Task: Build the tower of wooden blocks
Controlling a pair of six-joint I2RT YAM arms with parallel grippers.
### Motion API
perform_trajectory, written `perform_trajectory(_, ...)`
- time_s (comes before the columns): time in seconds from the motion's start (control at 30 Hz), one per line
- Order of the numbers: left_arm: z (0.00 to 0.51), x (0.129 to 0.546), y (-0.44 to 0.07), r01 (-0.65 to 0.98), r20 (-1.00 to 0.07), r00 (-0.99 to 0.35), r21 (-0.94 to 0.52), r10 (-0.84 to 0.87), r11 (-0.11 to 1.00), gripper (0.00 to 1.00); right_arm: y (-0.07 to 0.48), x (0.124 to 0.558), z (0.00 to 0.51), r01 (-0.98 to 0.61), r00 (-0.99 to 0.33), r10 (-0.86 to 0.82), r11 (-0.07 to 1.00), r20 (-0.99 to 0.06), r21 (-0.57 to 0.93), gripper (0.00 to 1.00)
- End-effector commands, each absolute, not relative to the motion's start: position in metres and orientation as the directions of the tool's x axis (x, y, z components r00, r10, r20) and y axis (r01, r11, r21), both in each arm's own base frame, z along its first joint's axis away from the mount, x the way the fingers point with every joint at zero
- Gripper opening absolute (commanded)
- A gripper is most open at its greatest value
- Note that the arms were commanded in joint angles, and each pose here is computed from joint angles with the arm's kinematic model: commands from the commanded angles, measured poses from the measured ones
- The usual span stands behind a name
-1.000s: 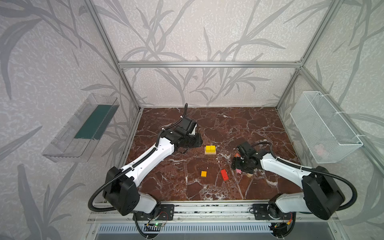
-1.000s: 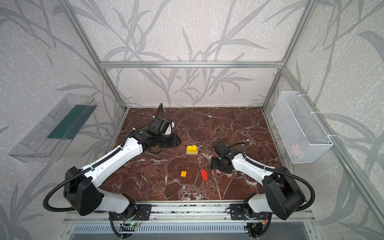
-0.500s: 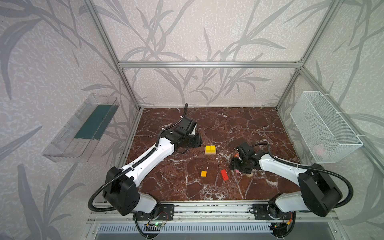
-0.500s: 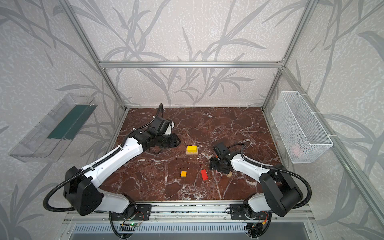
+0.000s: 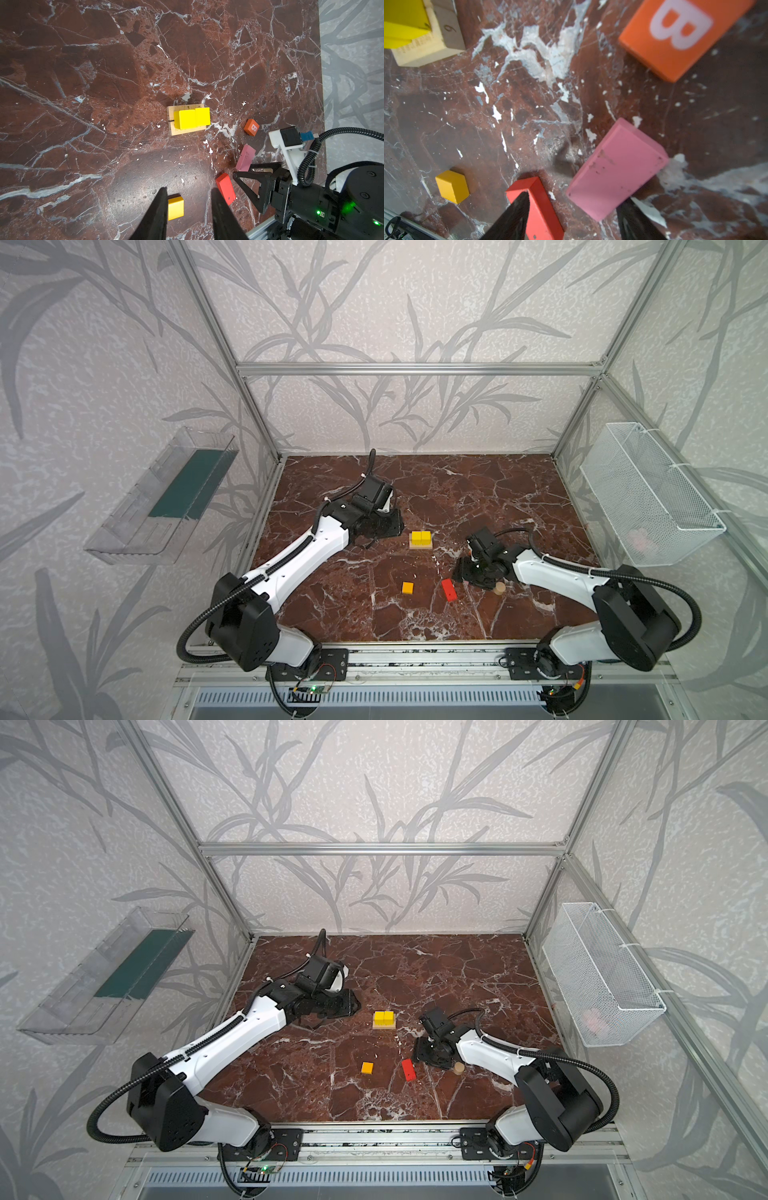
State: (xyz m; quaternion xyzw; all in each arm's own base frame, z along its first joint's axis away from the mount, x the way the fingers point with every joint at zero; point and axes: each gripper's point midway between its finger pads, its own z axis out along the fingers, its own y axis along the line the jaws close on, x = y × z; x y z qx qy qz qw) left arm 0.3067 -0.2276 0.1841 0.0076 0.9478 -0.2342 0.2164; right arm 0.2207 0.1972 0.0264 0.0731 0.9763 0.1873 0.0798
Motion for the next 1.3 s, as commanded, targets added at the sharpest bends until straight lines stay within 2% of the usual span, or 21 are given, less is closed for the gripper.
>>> perform_trajectory(0.0, 0.187, 0.304, -0.22, 0.107, -0.426, -0.899, -0.429, -0.097, 0.897, 0.35, 0.211, 0.228, 0.032, 0.105, -0.976, 0.172, 0.91, -0.136, 0.401, 0.67)
perform_trajectory(0.43, 0.188, 0.303, -0.218, 0.109, -0.431, -0.897, -0.426, -0.096, 0.898, 0.35, 0.235, 0.246, 0.047, 0.045, -0.98, 0.122, 0.908, -0.158, 0.417, 0.67)
perform_trajectory(0.63, 0.191, 0.303, -0.217, 0.116, -0.441, -0.893, -0.423, -0.092, 0.899, 0.35, 0.217, 0.242, 0.07, 0.033, -0.97, 0.105, 0.95, -0.217, 0.31, 0.67)
perform_trajectory(0.87, 0.191, 0.305, -0.219, 0.136, -0.444, -0.894, -0.412, -0.068, 0.901, 0.35, 0.183, 0.236, 0.073, 0.167, -0.933, 0.216, 0.969, -0.288, 0.183, 0.69)
perform_trajectory(1.17, 0.193, 0.307, -0.222, 0.176, -0.445, -0.895, -0.399, -0.022, 0.9, 0.35, 0.178, 0.243, 0.062, 0.306, -0.867, 0.328, 0.945, -0.376, 0.118, 0.78)
perform_trajectory(1.27, 0.192, 0.306, -0.222, 0.184, -0.445, -0.895, -0.396, -0.012, 0.9, 0.35, 0.18, 0.252, 0.06, 0.343, -0.832, 0.378, 0.926, -0.407, 0.158, 0.8)
